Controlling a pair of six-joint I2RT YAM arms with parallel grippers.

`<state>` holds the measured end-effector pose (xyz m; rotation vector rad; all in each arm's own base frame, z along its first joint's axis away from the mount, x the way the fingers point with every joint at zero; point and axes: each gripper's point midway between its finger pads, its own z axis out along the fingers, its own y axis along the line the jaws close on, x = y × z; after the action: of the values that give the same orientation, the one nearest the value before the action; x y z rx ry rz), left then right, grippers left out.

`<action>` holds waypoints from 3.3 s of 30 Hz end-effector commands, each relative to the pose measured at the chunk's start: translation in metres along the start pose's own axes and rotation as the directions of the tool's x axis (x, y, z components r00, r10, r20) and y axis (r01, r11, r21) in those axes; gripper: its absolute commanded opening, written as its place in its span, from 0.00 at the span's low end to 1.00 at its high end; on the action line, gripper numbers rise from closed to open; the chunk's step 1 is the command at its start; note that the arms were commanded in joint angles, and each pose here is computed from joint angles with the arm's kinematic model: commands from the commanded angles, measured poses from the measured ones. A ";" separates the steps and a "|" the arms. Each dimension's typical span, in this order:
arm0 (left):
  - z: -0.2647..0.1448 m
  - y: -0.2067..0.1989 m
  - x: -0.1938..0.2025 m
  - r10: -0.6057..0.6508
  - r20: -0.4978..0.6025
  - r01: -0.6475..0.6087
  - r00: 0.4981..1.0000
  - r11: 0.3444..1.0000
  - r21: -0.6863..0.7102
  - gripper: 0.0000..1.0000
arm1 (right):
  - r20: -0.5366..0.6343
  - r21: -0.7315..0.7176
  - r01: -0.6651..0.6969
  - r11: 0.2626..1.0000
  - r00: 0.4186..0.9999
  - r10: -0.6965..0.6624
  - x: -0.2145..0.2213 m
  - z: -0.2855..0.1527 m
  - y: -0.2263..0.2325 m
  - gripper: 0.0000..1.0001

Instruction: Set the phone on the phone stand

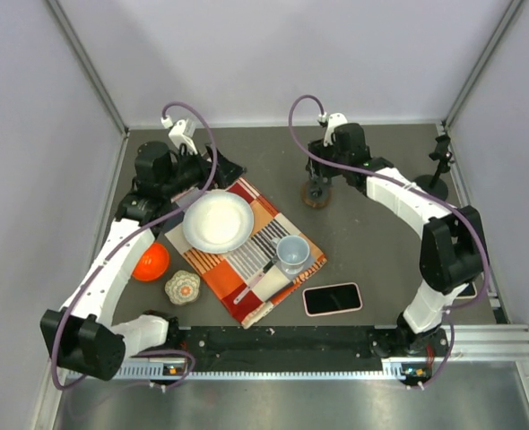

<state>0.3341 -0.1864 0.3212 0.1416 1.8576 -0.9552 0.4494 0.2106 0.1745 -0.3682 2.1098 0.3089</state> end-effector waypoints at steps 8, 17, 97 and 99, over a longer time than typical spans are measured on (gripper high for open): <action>-0.026 -0.018 -0.001 0.161 0.071 -0.164 0.984 0.985 0.047 0.86 | 0.040 0.021 0.024 0.999 0.999 -0.024 -0.025 0.015 0.004 0.00; -0.026 -0.024 0.004 0.165 0.060 -0.169 0.984 0.983 0.072 0.86 | 0.011 0.053 0.036 0.998 0.999 -0.036 -0.017 0.021 -0.002 0.14; -0.048 -0.054 0.000 0.253 0.121 -0.265 0.960 0.959 0.099 0.85 | -0.087 -0.775 0.599 0.202 0.216 -0.972 0.273 -0.178 0.095 0.99; -0.047 -0.053 0.000 0.253 0.117 -0.265 0.960 0.959 0.101 0.85 | -0.094 -0.755 0.621 0.213 0.218 -0.971 0.272 -0.173 0.098 0.99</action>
<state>0.2736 -0.1888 0.3489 0.3577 1.6863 -0.8742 0.1249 0.1804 0.0382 -2.3352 1.9065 0.1908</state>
